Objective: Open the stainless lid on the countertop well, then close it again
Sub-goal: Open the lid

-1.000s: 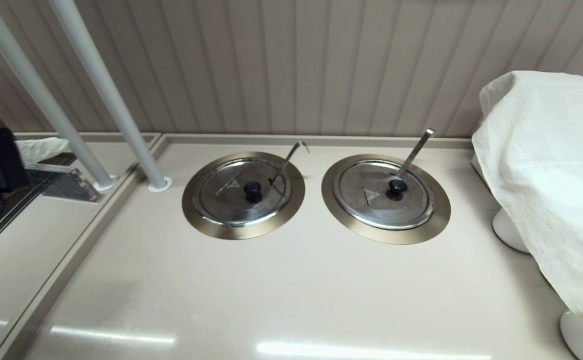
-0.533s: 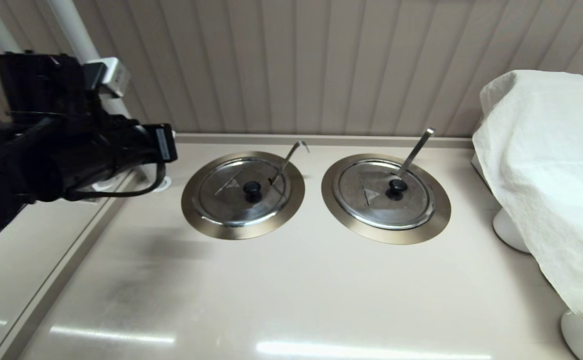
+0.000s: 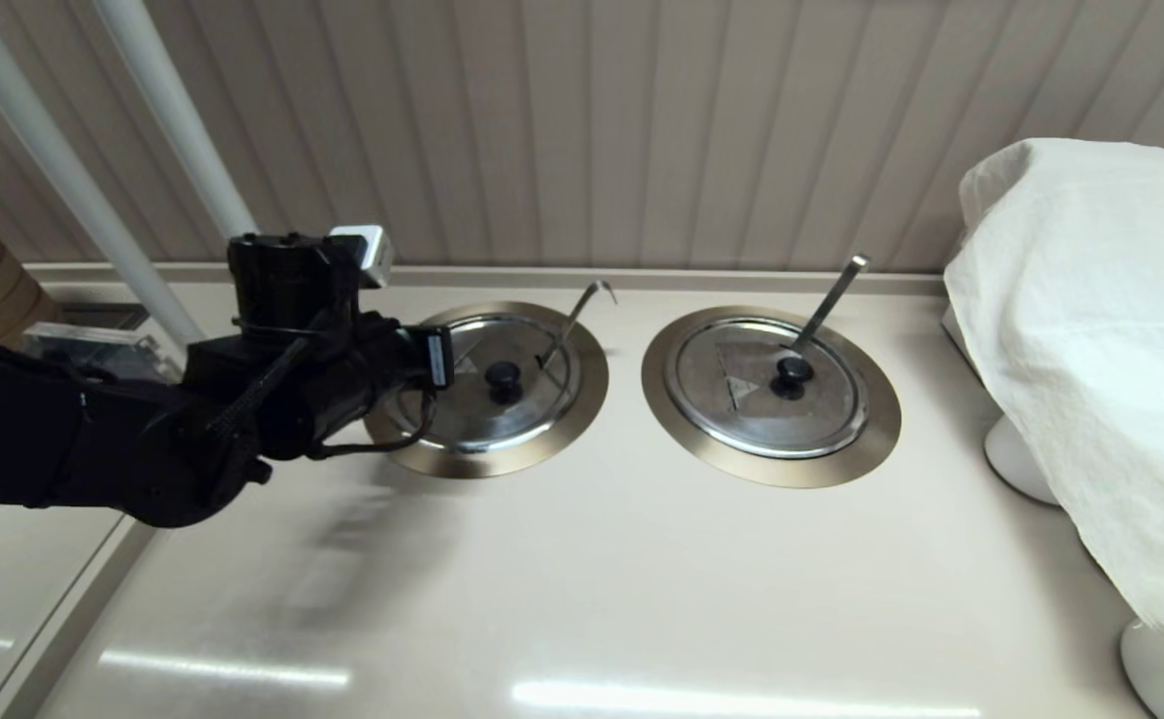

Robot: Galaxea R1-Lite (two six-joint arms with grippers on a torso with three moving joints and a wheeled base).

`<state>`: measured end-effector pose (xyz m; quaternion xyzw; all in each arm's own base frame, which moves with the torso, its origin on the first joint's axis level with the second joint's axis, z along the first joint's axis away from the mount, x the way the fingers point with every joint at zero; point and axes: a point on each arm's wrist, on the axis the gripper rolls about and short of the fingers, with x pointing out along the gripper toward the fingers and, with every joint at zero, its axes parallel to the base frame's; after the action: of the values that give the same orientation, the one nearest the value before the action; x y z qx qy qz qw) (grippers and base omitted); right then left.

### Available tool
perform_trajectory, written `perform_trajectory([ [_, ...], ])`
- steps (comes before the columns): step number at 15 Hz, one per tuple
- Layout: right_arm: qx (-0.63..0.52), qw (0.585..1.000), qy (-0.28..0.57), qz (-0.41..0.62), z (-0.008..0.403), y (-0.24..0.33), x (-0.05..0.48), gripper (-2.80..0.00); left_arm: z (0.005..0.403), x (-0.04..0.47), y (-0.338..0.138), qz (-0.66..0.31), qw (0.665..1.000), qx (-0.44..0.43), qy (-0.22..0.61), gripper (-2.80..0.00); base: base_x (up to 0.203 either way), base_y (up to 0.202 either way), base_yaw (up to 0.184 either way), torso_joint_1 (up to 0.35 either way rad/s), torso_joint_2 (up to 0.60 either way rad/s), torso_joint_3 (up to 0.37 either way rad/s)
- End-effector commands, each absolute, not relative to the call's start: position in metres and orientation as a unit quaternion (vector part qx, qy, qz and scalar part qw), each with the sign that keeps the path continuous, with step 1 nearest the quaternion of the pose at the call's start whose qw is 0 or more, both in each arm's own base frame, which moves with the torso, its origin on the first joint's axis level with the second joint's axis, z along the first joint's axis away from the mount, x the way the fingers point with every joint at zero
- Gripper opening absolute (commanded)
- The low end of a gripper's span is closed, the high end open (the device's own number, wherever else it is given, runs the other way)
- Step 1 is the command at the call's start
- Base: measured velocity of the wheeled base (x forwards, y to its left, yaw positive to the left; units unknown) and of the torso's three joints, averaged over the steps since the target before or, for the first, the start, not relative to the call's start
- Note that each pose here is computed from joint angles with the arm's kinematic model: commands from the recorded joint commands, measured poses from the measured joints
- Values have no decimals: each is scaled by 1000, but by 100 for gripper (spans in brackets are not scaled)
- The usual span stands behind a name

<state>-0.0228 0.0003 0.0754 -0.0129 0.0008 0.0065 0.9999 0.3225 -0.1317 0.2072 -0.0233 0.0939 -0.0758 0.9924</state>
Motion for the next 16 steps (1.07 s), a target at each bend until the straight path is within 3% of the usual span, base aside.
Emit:
perform_trajectory([
  [1,-13,1000,1,7,75,0,-23,0,196,331,-137,-69,994,-27,81,-280,0,0,0,0,0,0],
  [5,-13,1000,1,7,75,0,-23,0,188,336,-140,-71,993,-25,90,-280,0,0,0,0,0,0],
  [6,-13,1000,1,7,75,0,-23,0,186,339,-141,-72,993,-25,92,-95,0,0,0,0,0,0],
  [7,-13,1000,1,7,75,0,-23,0,182,342,-143,-72,993,-24,95,0,0,0,0,0,0,0],
  [16,-13,1000,1,7,75,0,-23,0,170,351,-153,-75,994,-29,79,0,0,0,0,0,0,0],
])
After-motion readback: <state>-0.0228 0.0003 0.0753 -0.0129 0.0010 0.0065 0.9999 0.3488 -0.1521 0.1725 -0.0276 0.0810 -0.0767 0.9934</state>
